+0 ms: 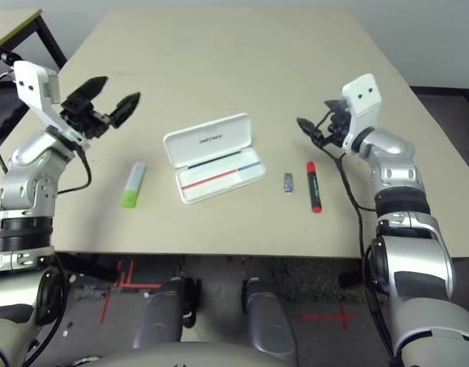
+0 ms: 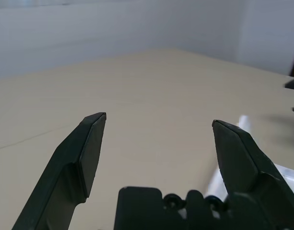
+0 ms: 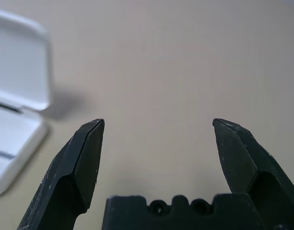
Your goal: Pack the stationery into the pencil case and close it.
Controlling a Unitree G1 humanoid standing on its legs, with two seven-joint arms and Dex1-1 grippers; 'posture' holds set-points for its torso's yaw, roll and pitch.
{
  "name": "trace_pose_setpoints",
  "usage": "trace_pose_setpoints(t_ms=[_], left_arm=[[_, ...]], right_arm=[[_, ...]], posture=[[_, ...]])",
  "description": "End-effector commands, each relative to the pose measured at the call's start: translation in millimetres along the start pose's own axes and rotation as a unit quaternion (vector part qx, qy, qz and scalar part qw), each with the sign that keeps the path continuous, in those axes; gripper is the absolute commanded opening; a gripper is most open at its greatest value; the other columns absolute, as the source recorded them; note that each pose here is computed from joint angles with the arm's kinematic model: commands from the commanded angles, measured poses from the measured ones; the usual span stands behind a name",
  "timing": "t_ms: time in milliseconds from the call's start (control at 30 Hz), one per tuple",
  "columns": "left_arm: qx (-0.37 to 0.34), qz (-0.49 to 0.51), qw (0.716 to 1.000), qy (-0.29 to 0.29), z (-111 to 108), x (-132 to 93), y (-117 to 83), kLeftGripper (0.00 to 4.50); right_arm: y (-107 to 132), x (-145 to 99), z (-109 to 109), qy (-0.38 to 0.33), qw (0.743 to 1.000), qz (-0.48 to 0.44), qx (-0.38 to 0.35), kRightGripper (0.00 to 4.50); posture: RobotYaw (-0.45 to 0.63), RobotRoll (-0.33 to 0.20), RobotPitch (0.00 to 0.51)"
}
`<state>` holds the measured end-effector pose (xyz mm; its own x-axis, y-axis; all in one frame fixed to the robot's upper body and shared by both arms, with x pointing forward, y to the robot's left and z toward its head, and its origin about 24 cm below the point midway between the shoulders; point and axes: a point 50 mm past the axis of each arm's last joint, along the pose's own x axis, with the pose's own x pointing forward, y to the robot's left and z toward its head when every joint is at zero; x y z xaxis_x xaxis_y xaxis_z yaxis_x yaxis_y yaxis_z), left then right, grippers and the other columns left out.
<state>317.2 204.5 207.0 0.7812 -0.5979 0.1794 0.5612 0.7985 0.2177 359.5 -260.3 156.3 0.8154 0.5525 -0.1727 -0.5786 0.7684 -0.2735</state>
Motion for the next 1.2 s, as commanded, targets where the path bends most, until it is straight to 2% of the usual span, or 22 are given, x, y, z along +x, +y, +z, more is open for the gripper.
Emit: trace_pose_setpoints(t_ms=[33, 233, 533, 833, 1200], left_arm=[[-0.001, -0.050, 0.999, 0.016, 2.5, 0.0, -14.7, 4.48], [0.006, -0.113, 0.993, 0.031, 9.4, -0.8, -33.9, 4.48], [-0.001, -0.272, 0.959, 0.084, 11.6, -6.7, -82.1, 4.48], [-0.021, -0.326, 0.931, 0.162, -25.0, -2.4, -109.3, 4.48], [-0.033, -0.308, 0.918, 0.249, -64.4, 0.3, -111.3, 4.48]], right_arm=[[7.8, -6.0, 0.8, 0.024, 0.997, 0.069, -0.009, 4.50], [24.1, -14.8, 3.6, 0.067, 0.983, 0.169, -0.010, 4.50], [30.6, -16.6, 3.2, 0.103, 0.971, 0.215, -0.013, 4.50], [37.8, -15.5, 7.4, 0.110, 0.963, 0.247, -0.013, 4.50], [42.2, -13.2, 5.1, 0.104, 0.964, 0.244, -0.011, 4.50]], posture=[[0.00, 0.000, 0.133], [0.01, 0.000, 0.126], [0.02, 0.000, 0.120], [0.00, 0.000, 0.115], [-0.01, 0.000, 0.110]])
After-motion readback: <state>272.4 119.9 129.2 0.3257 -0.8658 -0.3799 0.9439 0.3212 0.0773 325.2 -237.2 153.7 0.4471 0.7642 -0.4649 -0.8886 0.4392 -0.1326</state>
